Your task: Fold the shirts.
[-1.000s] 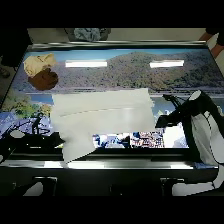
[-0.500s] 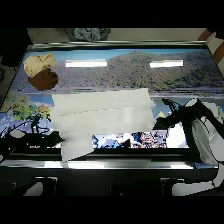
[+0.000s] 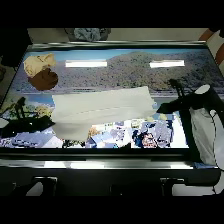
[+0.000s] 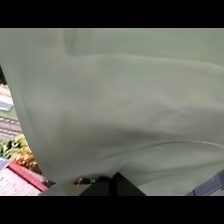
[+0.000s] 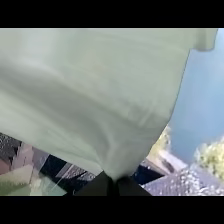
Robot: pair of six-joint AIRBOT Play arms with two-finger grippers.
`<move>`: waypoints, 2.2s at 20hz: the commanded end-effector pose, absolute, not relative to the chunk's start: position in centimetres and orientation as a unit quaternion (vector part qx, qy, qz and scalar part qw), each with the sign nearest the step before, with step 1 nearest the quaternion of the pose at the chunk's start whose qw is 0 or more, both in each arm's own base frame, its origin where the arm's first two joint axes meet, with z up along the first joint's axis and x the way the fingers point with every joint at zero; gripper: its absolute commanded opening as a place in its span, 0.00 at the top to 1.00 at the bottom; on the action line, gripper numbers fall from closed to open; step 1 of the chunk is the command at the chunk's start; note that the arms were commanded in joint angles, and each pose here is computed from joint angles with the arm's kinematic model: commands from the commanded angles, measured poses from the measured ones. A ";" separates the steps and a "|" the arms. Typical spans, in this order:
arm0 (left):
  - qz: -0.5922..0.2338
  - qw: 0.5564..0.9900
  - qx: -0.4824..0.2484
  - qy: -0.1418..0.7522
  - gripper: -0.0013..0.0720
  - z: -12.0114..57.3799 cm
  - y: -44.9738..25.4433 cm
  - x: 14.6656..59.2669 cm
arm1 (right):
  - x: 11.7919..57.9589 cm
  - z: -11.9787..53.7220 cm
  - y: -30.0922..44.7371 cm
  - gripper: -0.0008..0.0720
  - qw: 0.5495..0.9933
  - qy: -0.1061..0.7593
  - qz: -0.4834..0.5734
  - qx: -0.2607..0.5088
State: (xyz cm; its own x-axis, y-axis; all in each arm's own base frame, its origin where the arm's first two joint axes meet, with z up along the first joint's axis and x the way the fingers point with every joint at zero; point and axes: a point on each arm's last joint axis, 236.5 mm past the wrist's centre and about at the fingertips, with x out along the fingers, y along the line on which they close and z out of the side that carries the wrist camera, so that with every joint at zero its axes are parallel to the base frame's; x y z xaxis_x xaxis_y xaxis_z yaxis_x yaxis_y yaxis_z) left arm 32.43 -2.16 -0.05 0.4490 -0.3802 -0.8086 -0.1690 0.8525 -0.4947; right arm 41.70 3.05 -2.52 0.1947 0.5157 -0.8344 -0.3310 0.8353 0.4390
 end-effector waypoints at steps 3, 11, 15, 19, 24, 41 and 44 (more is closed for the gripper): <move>-0.039 0.842 -0.289 0.454 0.95 3.9 0.7 40.6 | 50.3 0.8 4.8 0.92 0.828 0.492 0.267 0.023; -0.041 0.801 -0.312 0.509 0.95 -3.4 1.5 48.4 | 59.0 -4.2 5.9 0.92 0.857 0.466 0.217 0.020; -0.033 0.783 -0.326 0.529 0.93 -6.6 1.5 48.5 | 58.8 -7.5 6.9 0.92 0.842 0.486 0.225 0.059; -0.061 0.799 -0.321 0.505 0.35 -3.4 1.6 49.6 | 58.5 -4.0 6.0 0.02 0.846 0.461 0.267 0.001; -0.095 0.851 -0.271 0.440 0.35 5.2 1.5 50.3 | 56.1 -5.8 0.8 0.01 0.813 0.522 0.227 0.124; -0.232 0.833 -0.214 0.455 0.94 7.1 -18.2 47.9 | 54.5 6.5 12.2 0.92 0.805 0.445 0.353 0.173; -0.244 0.778 -0.233 0.531 0.94 0.9 -24.4 45.8 | 50.6 13.9 14.0 0.92 0.811 0.417 0.392 0.125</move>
